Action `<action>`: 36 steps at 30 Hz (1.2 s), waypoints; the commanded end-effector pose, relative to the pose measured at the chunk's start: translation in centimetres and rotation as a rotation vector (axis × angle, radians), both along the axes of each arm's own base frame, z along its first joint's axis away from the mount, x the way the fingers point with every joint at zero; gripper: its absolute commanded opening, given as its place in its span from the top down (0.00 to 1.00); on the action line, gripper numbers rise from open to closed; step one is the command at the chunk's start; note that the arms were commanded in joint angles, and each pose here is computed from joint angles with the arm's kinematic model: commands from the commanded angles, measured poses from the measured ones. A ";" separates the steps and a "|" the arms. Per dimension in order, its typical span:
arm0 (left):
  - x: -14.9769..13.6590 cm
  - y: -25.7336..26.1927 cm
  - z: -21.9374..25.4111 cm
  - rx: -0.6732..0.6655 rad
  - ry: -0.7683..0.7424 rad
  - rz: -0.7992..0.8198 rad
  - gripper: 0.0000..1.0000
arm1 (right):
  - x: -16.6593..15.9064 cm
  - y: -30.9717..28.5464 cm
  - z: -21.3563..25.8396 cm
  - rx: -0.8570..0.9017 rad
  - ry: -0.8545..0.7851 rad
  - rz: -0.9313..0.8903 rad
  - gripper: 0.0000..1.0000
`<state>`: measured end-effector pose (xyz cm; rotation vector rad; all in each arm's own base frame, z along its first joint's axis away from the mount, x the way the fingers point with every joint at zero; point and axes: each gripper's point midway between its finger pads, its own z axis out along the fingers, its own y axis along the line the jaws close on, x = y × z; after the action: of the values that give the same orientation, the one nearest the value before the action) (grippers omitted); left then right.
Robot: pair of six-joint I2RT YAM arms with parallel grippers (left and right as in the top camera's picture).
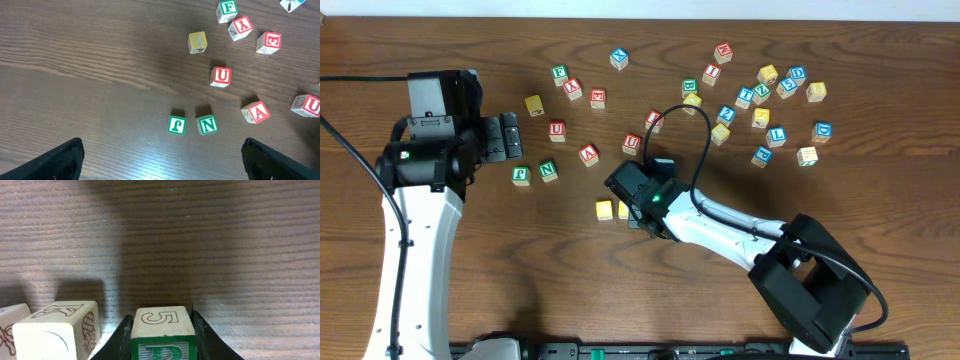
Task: Spell out CORL
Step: 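Lower the R block beside the K block and open the right gripper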
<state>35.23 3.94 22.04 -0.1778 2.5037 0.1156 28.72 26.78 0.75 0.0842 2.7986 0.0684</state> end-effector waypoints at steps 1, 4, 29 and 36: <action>0.1 0.0 0.0 -0.001 0.002 -0.005 0.01 | 0.4 -0.4 -0.2 -0.030 -0.025 0.009 0.98; 0.1 0.0 0.0 -0.001 0.001 -0.005 0.01 | 0.6 -0.3 -0.5 -0.035 -0.033 0.018 0.98; 0.1 0.0 0.0 -0.001 0.001 -0.005 0.01 | 0.7 -0.3 -0.7 -0.036 -0.032 0.018 0.73; 0.1 0.0 0.0 -0.001 0.002 -0.005 0.01 | 0.7 -0.3 -0.7 -0.035 -0.033 0.019 0.69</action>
<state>35.23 3.94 22.04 -0.1778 2.5037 0.1156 29.35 27.11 0.58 0.0504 2.7728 0.0707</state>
